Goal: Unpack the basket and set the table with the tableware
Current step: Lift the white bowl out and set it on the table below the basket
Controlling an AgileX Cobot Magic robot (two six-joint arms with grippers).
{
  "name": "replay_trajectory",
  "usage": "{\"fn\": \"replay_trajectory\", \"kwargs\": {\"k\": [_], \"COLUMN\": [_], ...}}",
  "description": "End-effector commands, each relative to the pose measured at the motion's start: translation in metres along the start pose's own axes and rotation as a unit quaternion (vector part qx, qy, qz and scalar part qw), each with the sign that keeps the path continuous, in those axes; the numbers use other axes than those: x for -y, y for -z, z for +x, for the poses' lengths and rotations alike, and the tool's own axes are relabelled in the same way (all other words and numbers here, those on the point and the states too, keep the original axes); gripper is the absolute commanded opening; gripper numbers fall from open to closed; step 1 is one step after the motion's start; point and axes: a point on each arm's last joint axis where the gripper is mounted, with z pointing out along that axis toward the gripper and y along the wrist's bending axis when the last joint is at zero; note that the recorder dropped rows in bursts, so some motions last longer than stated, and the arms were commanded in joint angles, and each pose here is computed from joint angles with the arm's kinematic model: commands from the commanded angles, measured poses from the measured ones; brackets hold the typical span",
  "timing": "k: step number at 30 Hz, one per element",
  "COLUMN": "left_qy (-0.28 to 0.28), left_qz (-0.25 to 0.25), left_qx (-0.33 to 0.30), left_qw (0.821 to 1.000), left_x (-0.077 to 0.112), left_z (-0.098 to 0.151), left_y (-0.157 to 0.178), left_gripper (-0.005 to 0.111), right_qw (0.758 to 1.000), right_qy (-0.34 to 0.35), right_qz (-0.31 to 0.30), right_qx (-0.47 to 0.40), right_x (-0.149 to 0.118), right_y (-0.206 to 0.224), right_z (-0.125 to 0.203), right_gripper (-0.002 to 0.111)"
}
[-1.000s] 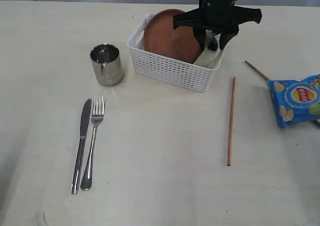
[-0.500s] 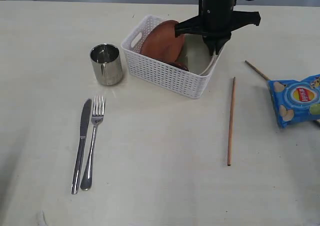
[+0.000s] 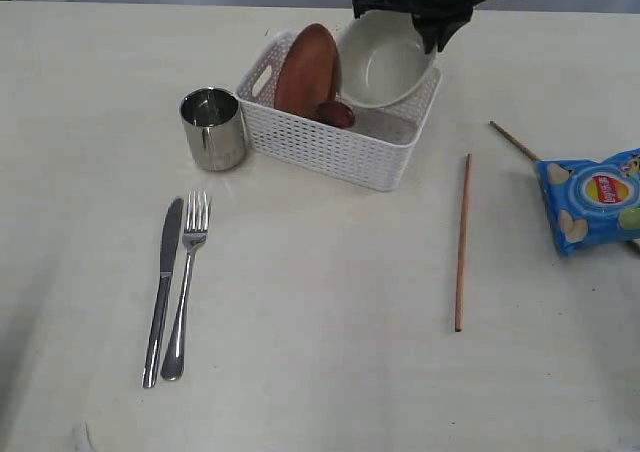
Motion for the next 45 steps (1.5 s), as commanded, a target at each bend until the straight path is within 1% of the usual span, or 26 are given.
{"fn": "replay_trajectory", "kwargs": {"k": [1,5,13,16,17,21,25,28,30,32,34,41,43,45], "left_qy": [0.005,0.005,0.005,0.005,0.005,0.005,0.005,0.005,0.005,0.005,0.005,0.005,0.005,0.005], "left_qz": [0.0,0.0,0.0,0.0,0.0,0.0,0.0,0.0,0.0,0.0,0.0,0.0,0.0,0.0], "left_qx": [0.004,0.004,0.004,0.004,0.004,0.004,0.004,0.004,0.004,0.004,0.004,0.004,0.004,0.004], "left_qw": [1.0,1.0,1.0,1.0,1.0,1.0,1.0,1.0,1.0,1.0,1.0,1.0,1.0,1.0], "left_x": [0.0,0.0,0.0,0.0,0.0,0.0,0.0,0.0,0.0,0.0,0.0,0.0,0.0,0.0], "left_z": [0.0,0.0,0.0,0.0,0.0,0.0,0.0,0.0,0.0,0.0,0.0,0.0,0.0,0.0], "left_y": [0.0,0.0,0.0,0.0,0.0,0.0,0.0,0.0,0.0,0.0,0.0,0.0,0.0,0.0], "left_gripper": [0.0,0.0,0.0,0.0,0.0,0.0,0.0,0.0,0.0,0.0,0.0,0.0,0.0,0.0], "right_qw": [0.999,0.998,0.993,0.988,0.985,0.977,0.978,0.976,0.967,0.952,0.943,0.935,0.932,0.934], "right_qy": [-0.009,-0.014,-0.019,-0.003,-0.002,0.005,0.008,0.011,0.021,0.024,0.033,0.063,0.069,0.067], "right_qz": [-0.02,-0.031,-0.049,-0.098,-0.124,-0.185,-0.197,-0.218,-0.254,-0.3,-0.316,-0.273,-0.267,-0.265], "right_qx": [0.037,0.057,0.109,0.117,0.117,0.103,0.068,0.018,-0.018,-0.062,-0.099,-0.217,-0.233,-0.231], "right_x": [0.003,0.005,0.02,0.019,0.018,0.015,0.017,0.015,0.01,0.002,-0.005,-0.015,-0.019,-0.024], "right_y": [0.024,0.039,0.089,0.113,0.121,0.136,0.132,0.12,0.113,0.103,0.09,0.035,0.026,0.017], "right_z": [-0.009,-0.013,-0.008,-0.001,0.002,0.017,0.041,0.065,0.081,0.098,0.112,0.162,0.17,0.173], "right_gripper": [0.0,0.0,0.0,0.0,0.0,0.0,0.0,0.0,0.0,0.0,0.0,0.0,0.0,0.0]}}
